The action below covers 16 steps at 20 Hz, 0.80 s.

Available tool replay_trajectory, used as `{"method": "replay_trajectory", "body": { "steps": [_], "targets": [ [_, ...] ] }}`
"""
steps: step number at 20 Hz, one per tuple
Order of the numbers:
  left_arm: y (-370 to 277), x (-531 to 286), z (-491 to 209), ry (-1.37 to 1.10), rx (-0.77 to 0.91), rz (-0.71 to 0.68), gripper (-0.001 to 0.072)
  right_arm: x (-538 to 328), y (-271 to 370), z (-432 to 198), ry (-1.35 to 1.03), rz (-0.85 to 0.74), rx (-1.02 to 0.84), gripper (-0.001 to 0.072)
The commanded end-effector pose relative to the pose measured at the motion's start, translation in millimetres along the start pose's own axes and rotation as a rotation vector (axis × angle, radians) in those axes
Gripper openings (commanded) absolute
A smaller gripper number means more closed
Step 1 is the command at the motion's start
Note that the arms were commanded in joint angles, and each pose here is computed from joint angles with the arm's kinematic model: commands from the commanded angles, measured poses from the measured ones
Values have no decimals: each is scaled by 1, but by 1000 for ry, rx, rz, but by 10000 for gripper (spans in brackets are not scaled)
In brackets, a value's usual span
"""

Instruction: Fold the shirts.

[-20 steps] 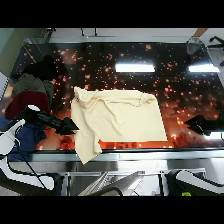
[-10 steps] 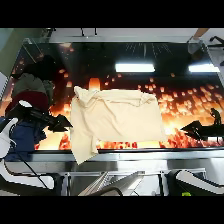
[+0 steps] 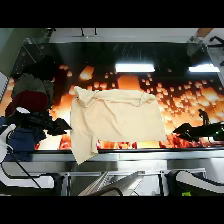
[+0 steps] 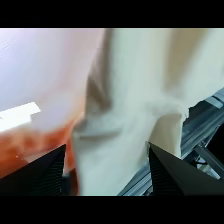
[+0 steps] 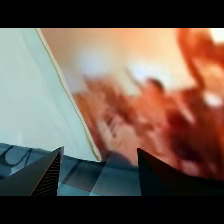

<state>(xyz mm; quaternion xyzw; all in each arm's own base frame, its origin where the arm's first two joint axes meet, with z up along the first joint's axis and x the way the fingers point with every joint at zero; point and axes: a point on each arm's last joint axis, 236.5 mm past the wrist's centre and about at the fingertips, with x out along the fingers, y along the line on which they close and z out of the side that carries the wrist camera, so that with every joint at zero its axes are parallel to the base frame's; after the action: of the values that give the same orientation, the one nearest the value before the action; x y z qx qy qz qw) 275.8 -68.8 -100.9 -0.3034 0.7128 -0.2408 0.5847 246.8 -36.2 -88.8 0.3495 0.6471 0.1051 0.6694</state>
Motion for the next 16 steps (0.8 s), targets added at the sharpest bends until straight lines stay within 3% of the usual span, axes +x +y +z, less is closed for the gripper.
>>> {"method": "replay_trajectory", "body": {
  "steps": [1, 3, 4, 6, 7, 11, 13, 16],
  "targets": [
    [-9, 30, 10, -3, 23, -31, 577, 25, 10, -6, 81, -3, -48, 519],
    [-13, 40, 18, -20, 33, -26, 576, 35, 15, -10, 119, 5, -63, 517],
    [-13, 42, 18, -20, 41, -16, 519, 38, 18, -11, 126, 10, -66, 517],
    [-17, 39, 21, -18, 66, -15, 52, 41, 22, -8, 117, 24, -63, 516],
    [-21, 35, 24, -16, 79, -21, 22, 42, 24, -6, 112, 28, -67, 517],
    [-37, 15, 36, -57, 128, -15, 22, 49, 33, -8, 129, 29, -107, 511],
    [-42, 8, 42, -80, 143, -10, 22, 55, 43, -10, 141, 38, -133, 452],
    [-50, 0, 48, -88, 170, -14, 22, 66, 52, -11, 155, 22, -178, 452]
  ]
}}
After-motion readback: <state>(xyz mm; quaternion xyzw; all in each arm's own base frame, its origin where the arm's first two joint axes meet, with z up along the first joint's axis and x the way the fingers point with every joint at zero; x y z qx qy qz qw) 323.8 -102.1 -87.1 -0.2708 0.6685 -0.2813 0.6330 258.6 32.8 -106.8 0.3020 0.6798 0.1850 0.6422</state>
